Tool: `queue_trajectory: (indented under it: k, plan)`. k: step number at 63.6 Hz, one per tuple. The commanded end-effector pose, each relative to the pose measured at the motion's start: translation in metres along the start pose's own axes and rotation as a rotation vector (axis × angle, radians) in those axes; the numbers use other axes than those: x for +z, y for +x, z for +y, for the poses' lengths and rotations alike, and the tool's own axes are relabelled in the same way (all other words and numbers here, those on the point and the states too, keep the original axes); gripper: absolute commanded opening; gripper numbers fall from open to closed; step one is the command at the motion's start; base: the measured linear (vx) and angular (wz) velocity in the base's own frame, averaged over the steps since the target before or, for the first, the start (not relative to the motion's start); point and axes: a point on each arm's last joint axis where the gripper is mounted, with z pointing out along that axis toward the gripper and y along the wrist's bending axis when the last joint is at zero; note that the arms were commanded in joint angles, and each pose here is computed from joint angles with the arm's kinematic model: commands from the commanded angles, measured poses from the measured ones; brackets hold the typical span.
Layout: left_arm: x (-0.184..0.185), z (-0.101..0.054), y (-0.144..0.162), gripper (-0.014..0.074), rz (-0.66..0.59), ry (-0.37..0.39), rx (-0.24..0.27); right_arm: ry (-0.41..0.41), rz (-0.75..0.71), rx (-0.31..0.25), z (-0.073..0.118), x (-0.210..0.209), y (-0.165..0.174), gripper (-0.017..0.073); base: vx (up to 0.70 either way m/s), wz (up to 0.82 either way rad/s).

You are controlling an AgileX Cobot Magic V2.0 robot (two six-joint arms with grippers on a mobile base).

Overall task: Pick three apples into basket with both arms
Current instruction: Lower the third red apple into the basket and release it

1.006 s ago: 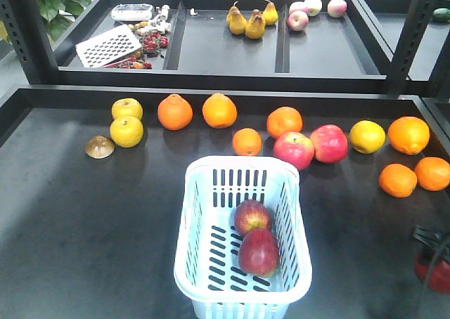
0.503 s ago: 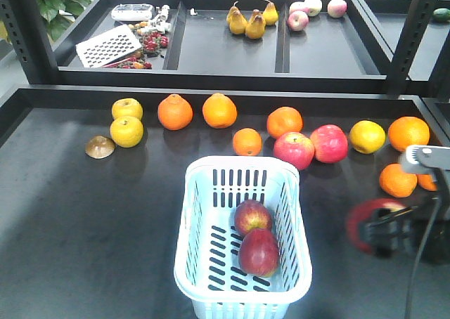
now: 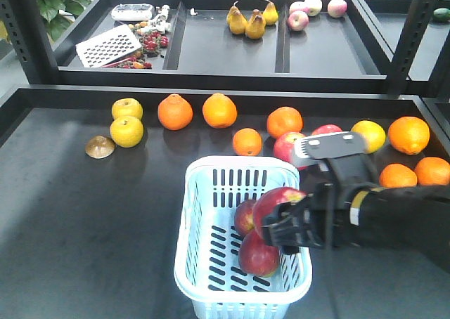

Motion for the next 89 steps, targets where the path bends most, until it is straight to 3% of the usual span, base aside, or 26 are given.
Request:
queue_trajectory:
  k: [1, 9, 17, 29, 35, 63, 78, 89]
  plan:
    - [-0.005, 0.0, -0.011, 0.059, -0.078, 0.004, -0.007, -0.011, -0.089, -0.027, 0.004, 0.003, -0.021, 0.0317, 0.0, 0.0]
    - [-0.005, 0.0, -0.011, 0.059, -0.078, 0.004, -0.007, -0.005, -0.064, -0.062, 0.005, 0.016, -0.024, 0.0378, 0.0, 0.0]
    - [-0.005, 0.0, -0.011, 0.059, -0.078, 0.004, -0.007, 0.001, -0.038, -0.094, 0.004, 0.023, -0.022, 0.0496, 0.0, 0.0]
    - [-0.005, 0.0, -0.011, 0.059, -0.078, 0.004, -0.007, 0.001, -0.035, -0.097, 0.004, 0.023, -0.021, 0.0666, 0.0, 0.0]
    - [-0.005, 0.0, -0.011, 0.059, -0.078, 0.004, -0.007, 0.001, -0.035, -0.097, 0.004, 0.023, -0.021, 0.0705, 0.0, 0.0]
    - [-0.005, 0.0, -0.011, 0.059, -0.078, 0.004, -0.007, 0.01, -0.004, -0.105, 0.003, 0.014, -0.019, 0.0679, 0.0, 0.0]
    - [-0.005, 0.0, -0.011, 0.059, -0.078, 0.004, -0.007, 0.011, -0.011, -0.072, 0.002, -0.012, -0.017, 0.0668, 0.0, 0.0]
    - [-0.005, 0.0, -0.011, 0.059, -0.078, 0.004, -0.007, 0.065, -0.012, 0.009, -0.019, -0.039, -0.016, 0.0663, 0.0, 0.0]
